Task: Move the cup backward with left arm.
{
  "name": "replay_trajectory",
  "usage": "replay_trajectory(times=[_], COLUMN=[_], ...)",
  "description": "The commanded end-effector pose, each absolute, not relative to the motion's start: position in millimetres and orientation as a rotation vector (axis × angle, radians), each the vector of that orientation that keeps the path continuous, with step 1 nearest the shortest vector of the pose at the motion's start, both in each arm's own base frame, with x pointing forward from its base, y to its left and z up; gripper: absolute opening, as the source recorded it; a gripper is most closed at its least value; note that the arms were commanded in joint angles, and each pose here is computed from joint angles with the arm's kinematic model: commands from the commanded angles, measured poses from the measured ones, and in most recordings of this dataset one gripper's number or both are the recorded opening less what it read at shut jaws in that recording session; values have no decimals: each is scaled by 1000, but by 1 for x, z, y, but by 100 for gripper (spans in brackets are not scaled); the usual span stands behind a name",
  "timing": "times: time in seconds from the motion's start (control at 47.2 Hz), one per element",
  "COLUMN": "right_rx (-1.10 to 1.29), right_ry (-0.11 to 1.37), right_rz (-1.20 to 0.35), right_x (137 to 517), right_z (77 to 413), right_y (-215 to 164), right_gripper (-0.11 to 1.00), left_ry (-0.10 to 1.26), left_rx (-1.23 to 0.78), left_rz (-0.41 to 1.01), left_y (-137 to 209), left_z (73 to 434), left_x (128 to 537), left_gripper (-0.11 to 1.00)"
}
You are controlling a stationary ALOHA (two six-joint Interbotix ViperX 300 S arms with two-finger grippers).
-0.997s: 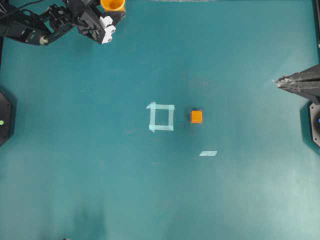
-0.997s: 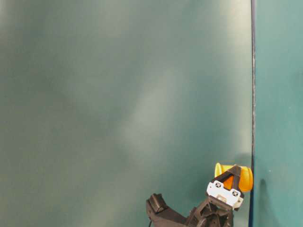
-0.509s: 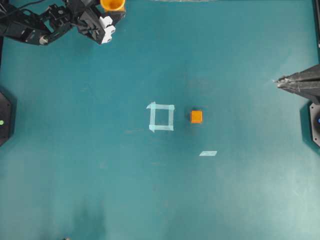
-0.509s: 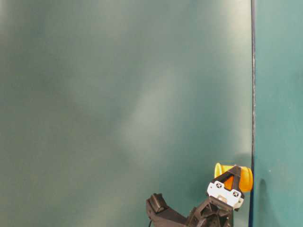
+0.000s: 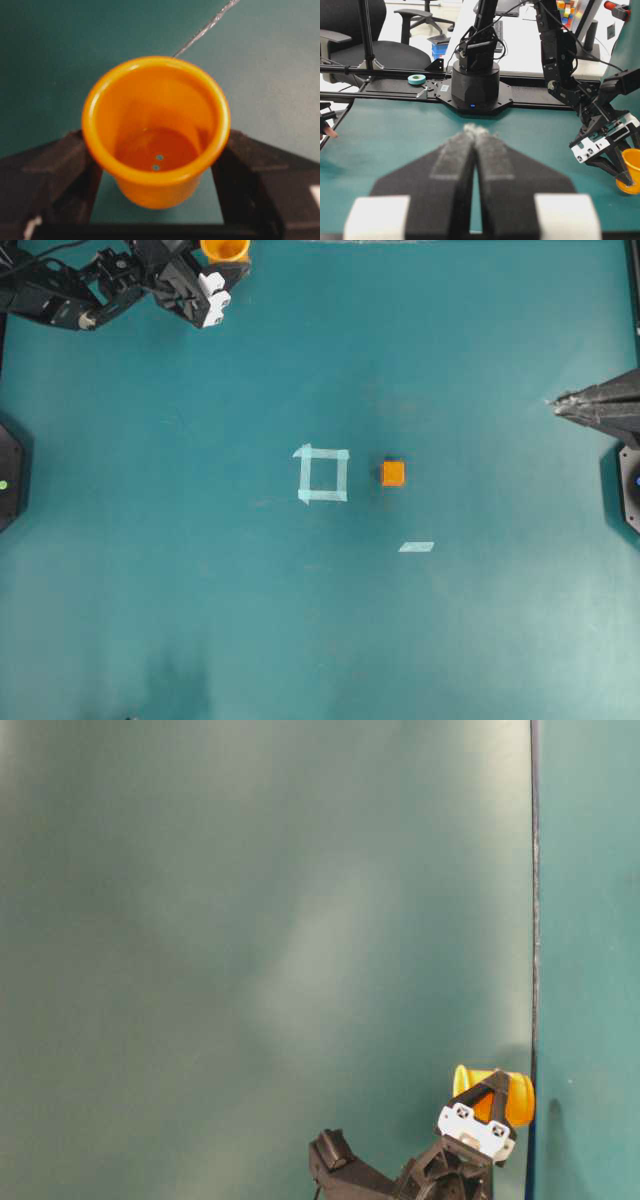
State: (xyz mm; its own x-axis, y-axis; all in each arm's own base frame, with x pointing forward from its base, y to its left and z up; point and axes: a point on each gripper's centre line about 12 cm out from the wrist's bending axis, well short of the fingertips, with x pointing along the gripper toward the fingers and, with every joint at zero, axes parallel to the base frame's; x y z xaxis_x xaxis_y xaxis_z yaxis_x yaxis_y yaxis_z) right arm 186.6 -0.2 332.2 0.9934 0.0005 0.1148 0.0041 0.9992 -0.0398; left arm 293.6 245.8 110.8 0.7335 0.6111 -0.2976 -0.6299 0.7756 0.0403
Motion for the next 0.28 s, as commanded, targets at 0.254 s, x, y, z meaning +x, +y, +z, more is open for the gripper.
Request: replay_trajectory(times=[0.254], right_rx=[-46], right_ry=[-144], right_rz=[-4], right_x=[187], right_z=[345], right_y=[0], right_gripper=[0], left_ry=[285], left_rx=[-55], left_rz=[686], left_y=[247], left_z=[116], left_x=[293], left_gripper=[63])
